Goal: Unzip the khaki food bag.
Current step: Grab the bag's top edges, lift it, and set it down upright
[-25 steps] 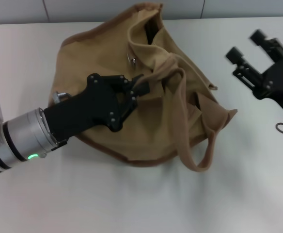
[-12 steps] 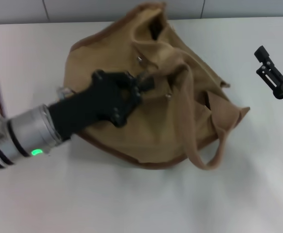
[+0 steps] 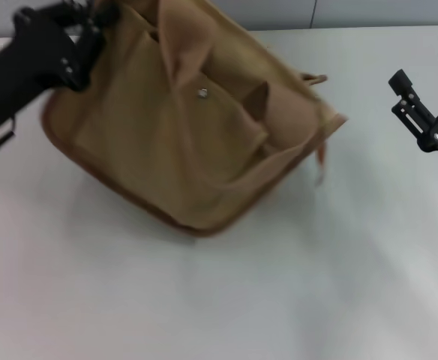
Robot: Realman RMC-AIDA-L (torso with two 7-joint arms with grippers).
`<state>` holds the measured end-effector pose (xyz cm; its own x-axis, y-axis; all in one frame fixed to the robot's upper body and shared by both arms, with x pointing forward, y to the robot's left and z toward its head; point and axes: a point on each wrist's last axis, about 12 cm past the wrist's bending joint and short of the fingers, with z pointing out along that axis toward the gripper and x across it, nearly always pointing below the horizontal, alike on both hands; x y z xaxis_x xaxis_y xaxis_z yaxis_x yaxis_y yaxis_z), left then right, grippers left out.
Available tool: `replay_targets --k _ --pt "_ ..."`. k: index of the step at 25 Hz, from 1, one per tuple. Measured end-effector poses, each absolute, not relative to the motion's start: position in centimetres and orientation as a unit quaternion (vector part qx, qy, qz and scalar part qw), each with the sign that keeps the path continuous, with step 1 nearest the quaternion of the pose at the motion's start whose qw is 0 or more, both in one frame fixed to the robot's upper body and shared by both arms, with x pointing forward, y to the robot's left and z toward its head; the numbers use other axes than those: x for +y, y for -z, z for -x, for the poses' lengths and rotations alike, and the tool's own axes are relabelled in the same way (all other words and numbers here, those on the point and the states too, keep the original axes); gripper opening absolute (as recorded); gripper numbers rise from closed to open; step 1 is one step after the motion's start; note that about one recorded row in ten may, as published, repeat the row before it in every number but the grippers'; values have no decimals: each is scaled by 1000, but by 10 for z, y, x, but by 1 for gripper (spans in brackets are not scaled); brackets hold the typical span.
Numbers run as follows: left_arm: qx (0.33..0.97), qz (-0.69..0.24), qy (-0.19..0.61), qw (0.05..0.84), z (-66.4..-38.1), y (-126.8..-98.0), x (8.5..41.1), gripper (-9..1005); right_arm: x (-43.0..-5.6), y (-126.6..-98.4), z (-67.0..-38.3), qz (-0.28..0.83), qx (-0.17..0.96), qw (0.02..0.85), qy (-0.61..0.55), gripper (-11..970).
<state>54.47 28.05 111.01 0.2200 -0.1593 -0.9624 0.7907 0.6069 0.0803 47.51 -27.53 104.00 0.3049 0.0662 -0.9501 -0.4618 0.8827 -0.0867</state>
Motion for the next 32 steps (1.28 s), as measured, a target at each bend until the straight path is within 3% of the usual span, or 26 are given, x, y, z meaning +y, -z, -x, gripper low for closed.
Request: replay_targets --k 4,9,18,26,32 --pt "499 -327 313 739 -550 -1130 285 82 -272 -1042 -479 173 562 789 -177 767" --pt "491 -360 320 726 -551 -1132 277 82 -270 -1043 -481 171 560 789 -185 767" --pt "501 -441 384 638 -523 -1080 219 83 -269 -1037 -487 221 572 782 -115 766" --pt "516 -419 391 637 -514 -1065 207 83 -241 -1022 -475 349 537 768 14 765" --pt "528 -395 388 644 -517 -1064 208 83 -224 -1017 -464 390 519 760 16 765"
